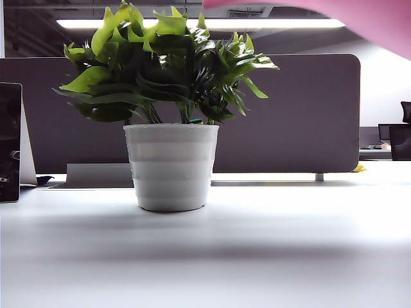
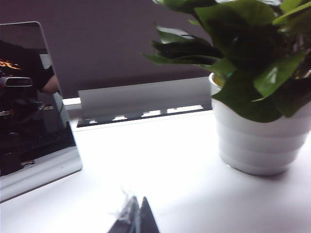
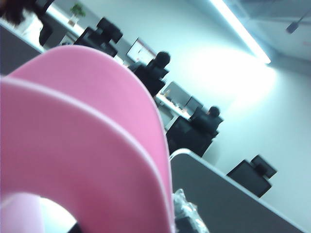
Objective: Pick up the watering can from the table, water the potted plant, and put the can back.
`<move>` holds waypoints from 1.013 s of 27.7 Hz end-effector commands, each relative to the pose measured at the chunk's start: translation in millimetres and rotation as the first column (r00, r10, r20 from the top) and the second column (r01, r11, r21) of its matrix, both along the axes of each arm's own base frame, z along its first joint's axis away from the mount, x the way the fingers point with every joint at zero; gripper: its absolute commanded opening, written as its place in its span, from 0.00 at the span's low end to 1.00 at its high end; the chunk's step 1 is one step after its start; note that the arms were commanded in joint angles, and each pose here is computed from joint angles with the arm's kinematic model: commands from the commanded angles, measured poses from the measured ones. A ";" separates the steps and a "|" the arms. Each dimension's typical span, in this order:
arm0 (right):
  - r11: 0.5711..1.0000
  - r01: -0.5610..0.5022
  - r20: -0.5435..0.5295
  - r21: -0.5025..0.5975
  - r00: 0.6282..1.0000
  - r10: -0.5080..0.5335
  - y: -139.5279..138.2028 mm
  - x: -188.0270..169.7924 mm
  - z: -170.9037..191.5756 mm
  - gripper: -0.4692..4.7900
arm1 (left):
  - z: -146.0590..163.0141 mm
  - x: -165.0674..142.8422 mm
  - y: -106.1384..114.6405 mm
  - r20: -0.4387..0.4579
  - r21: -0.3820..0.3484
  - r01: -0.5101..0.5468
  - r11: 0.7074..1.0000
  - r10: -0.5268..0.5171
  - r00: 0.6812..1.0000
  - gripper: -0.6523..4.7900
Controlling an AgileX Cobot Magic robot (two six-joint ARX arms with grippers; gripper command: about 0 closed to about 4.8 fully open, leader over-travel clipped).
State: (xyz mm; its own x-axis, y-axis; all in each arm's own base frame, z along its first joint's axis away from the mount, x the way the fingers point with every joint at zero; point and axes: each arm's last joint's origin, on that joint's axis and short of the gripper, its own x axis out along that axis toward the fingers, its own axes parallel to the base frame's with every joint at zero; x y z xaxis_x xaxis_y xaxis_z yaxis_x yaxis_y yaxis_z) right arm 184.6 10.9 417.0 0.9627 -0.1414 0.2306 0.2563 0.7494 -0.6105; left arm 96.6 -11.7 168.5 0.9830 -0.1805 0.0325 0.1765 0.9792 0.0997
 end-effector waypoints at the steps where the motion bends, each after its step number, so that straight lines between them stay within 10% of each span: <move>1: 1.000 0.002 0.111 -0.007 0.994 -0.002 -0.1 -4.9 20.4 0.08 | 1.3 -0.5 -3.1 0.011 -0.001 0.034 0.999 -0.034 0.999 0.11; 28: 0.983 -0.024 0.096 -0.184 0.994 0.042 12.4 -4.8 30.4 0.08 | 1.3 -1.8 -10.1 0.011 -0.001 0.107 0.994 -0.107 0.994 0.11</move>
